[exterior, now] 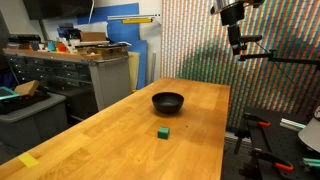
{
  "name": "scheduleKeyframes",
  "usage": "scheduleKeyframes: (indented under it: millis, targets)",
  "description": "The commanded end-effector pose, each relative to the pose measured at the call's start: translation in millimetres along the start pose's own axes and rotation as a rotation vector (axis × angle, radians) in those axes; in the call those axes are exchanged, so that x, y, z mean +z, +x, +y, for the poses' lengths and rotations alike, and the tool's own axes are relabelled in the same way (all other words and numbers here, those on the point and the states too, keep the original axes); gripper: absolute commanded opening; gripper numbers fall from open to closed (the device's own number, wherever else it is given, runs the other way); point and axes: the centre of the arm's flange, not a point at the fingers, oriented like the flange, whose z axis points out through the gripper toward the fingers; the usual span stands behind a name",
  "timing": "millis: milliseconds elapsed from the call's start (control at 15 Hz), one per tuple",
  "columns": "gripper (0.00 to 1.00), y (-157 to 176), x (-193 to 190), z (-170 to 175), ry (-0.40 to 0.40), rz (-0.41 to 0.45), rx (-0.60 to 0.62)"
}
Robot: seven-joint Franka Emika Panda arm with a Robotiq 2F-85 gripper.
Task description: Put the green cube in the bowl
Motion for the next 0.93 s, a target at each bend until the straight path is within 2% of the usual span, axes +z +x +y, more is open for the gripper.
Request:
scheduleKeyframes:
  millis: [0,867]
  targets:
    - [1.00,0.2,-0.7,0.1,0.000,0.002,0.000]
    - [1.00,2.3,-2.0,-1.1,-0.003,0.016,0.006]
